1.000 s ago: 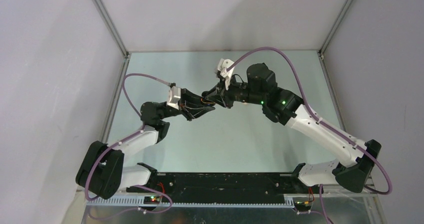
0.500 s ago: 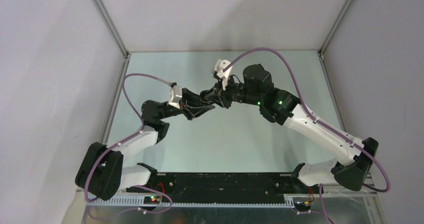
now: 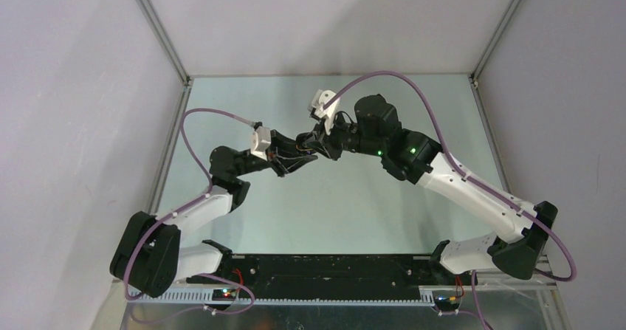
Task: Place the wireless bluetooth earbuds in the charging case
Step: Insert the left earbud into the left side groove of the charging case.
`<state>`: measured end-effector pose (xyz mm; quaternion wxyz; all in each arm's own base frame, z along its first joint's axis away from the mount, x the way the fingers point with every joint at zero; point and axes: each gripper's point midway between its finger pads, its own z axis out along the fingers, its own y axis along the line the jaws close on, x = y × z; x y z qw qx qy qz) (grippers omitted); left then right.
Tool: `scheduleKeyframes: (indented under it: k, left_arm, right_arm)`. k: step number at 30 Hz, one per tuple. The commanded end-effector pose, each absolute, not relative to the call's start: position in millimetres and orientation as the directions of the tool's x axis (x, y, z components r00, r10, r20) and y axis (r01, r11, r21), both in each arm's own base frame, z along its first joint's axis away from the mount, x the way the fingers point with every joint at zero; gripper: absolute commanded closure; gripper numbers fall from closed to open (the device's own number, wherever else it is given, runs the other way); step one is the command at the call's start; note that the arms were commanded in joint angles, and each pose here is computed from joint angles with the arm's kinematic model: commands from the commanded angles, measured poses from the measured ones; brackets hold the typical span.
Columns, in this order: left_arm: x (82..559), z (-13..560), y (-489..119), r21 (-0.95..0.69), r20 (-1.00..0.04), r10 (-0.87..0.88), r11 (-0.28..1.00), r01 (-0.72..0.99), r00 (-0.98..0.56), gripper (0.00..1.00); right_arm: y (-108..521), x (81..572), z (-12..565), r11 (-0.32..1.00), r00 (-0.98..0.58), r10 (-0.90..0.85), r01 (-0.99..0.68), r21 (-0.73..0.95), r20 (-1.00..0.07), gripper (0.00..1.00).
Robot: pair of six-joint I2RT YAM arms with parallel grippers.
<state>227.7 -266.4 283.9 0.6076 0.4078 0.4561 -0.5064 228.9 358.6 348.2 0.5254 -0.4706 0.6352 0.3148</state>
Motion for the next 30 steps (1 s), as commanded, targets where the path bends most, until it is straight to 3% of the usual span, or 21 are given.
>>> scheduleKeyframes:
  k: [1,16,30]
  left_arm:
    - [239,294,-260,0.101,-0.958,-0.238,0.238,0.966,0.159,0.77]
    - [271,277,-251,0.104,-0.977,-0.135,0.38,0.919,0.166,0.78]
    - [277,274,-247,0.132,-0.978,-0.094,0.417,0.899,0.187,0.79]
  right_arm:
    - [354,220,362,0.341,0.033,-0.283,-0.93,-0.133,-0.958,0.85]
    - [359,235,360,0.376,0.048,-0.309,-0.911,-0.168,-0.95,0.86]
    - [365,264,344,0.439,0.059,-0.367,-0.869,-0.229,-0.928,0.86]
